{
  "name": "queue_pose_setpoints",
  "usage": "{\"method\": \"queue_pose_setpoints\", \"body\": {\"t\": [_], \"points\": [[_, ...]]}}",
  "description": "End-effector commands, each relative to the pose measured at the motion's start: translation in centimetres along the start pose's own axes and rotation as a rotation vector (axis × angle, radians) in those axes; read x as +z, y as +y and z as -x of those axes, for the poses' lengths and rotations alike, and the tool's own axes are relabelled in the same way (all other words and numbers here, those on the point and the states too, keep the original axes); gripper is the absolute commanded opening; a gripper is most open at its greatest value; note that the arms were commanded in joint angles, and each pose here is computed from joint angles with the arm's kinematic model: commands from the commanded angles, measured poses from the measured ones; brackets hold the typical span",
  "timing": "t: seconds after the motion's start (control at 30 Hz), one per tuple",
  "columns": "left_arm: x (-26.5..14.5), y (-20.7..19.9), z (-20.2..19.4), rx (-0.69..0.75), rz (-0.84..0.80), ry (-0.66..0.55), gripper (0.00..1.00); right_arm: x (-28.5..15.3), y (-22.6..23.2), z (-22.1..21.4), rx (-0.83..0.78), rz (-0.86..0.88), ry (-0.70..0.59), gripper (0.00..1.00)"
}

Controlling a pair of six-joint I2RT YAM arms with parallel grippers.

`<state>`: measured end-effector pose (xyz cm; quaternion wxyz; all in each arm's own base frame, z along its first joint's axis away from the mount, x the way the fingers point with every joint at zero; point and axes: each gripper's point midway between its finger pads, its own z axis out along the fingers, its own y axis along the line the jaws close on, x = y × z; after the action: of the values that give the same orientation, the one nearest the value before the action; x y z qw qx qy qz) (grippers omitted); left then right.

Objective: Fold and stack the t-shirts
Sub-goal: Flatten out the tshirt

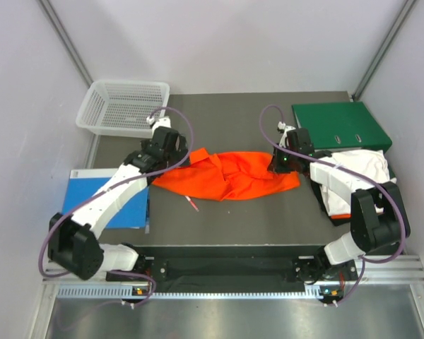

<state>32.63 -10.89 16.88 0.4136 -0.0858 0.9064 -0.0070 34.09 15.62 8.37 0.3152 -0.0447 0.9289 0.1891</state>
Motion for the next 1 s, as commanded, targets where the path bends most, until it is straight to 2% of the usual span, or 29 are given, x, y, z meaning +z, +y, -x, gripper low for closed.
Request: {"method": "queue_pose_setpoints", "body": {"t": [0.0, 0.07, 0.1, 0.13, 0.2, 0.23, 0.43, 0.7, 0.83, 0.97], "points": [[2.4, -6.0, 3.7, 0.072, -0.193, -0.047, 0.97, -0.5, 0.9, 2.0, -0.023, 0.04, -0.066, 0.01], [5.5, -6.6, 2.4, 0.143, -0.156, 0.013, 0.97, 0.0, 1.0, 1.8, -0.02, 0.051, -0.058, 0.01], [5.9, -7.3, 3.9, 0.148, -0.156, -0.002, 0.98, 0.1, 1.0, 1.6, -0.016, 0.057, -0.053, 0.01], [8.0, -7.3, 2.1, 0.192, -0.123, 0.072, 0.98, 0.3, 1.1, 1.7, -0.016, 0.06, -0.056, 0.01], [9.2, -8.4, 3.0, 0.21, -0.128, 0.08, 0.98, 0.6, 1.1, 1.4, -0.009, 0.065, -0.046, 0.02], [10.8, -8.7, 1.7, 0.235, -0.119, 0.125, 0.97, 0.7, 1.2, 1.5, -0.009, 0.069, -0.049, 0.02], [13.4, -10.8, 1.2, 0.267, -0.154, 0.157, 0.93, 0.7, 1.1, 1.6, -0.005, 0.069, -0.051, 0.02], [14.5, -12.3, -0.2, 0.308, -0.187, 0.196, 0.88, 1.3, 1.1, 1.3, 0.003, 0.073, -0.042, 0.02], [15.2, -12.6, -1.7, 0.333, -0.179, 0.237, 0.8, 1.4, 0.9, 1.4, 0.004, 0.069, -0.043, 0.02], [15.3, -11.8, -2.4, 0.339, -0.138, 0.249, 0.57, 1.7, 0.7, 1.3, 0.008, 0.062, -0.038, 0.03]]}}
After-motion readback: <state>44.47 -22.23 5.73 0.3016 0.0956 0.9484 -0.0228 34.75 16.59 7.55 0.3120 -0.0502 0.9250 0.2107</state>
